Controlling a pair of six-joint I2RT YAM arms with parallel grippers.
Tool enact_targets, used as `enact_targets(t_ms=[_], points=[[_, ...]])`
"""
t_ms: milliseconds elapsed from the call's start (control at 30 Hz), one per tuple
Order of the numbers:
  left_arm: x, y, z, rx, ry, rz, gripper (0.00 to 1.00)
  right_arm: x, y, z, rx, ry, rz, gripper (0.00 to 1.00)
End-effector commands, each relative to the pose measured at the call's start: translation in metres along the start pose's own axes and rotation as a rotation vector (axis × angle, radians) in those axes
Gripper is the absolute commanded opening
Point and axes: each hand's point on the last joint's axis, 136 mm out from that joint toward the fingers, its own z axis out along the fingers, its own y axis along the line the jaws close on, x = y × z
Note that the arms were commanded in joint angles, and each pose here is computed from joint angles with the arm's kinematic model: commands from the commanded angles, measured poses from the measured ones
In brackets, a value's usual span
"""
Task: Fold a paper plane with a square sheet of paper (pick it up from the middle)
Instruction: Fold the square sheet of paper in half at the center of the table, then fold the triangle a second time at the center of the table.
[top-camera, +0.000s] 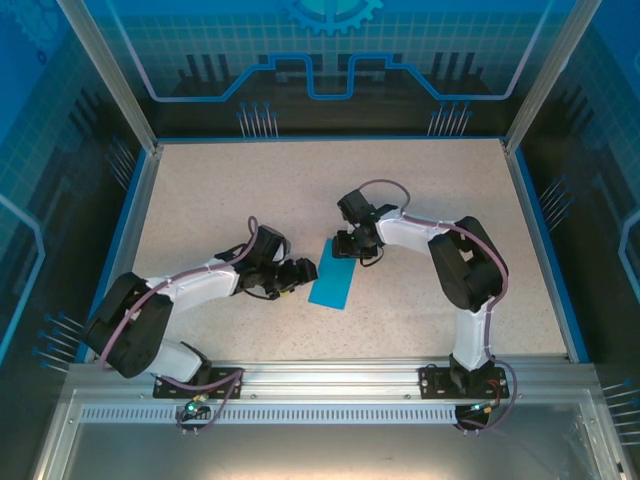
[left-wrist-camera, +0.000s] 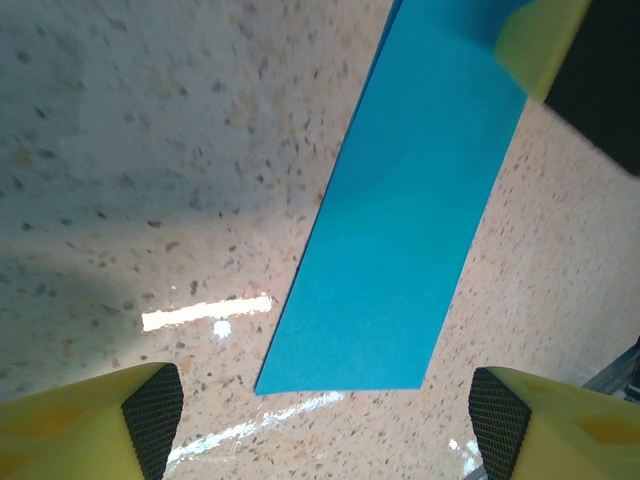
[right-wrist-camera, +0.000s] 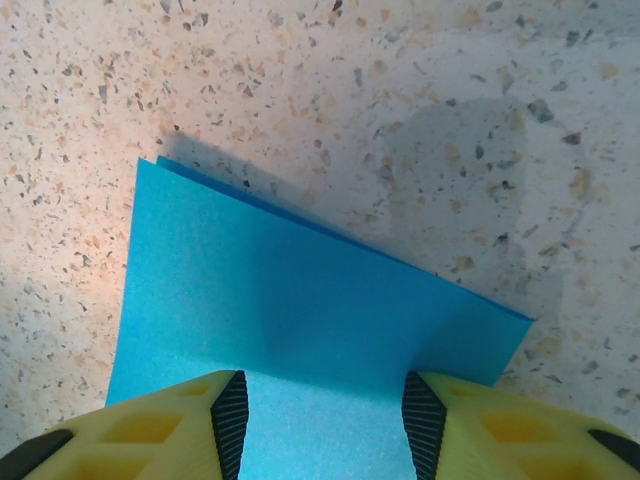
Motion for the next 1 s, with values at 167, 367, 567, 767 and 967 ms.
enact_targets(t_ms=[167, 367, 567, 767, 967], points=[[0.019, -0.027, 0.008, 0.101, 0.121, 0.054, 0.8, 0.017, -0.021, 0.023, -0.013, 0.078, 0.057, 0.48], [0.027, -0.022, 0.011, 0.08, 0.147, 0.048, 0.8, 0.02, -0.026, 0.026, -0.044, 0.092, 0.099, 0.48], [0.029, -0.024, 0.016, 0.089, 0.165, 0.041, 0.8, 0.021, -0.028, 0.028, -0.05, 0.099, 0.11, 0.48], [0.025, -0.032, 0.018, 0.128, 0.156, 0.041, 0.76, 0.023, -0.028, 0.029, -0.053, 0.103, 0.109, 0.47], [0.023, -0.042, 0.018, 0.165, 0.151, 0.047, 0.67, 0.024, -0.029, 0.029, -0.055, 0.103, 0.108, 0.47]])
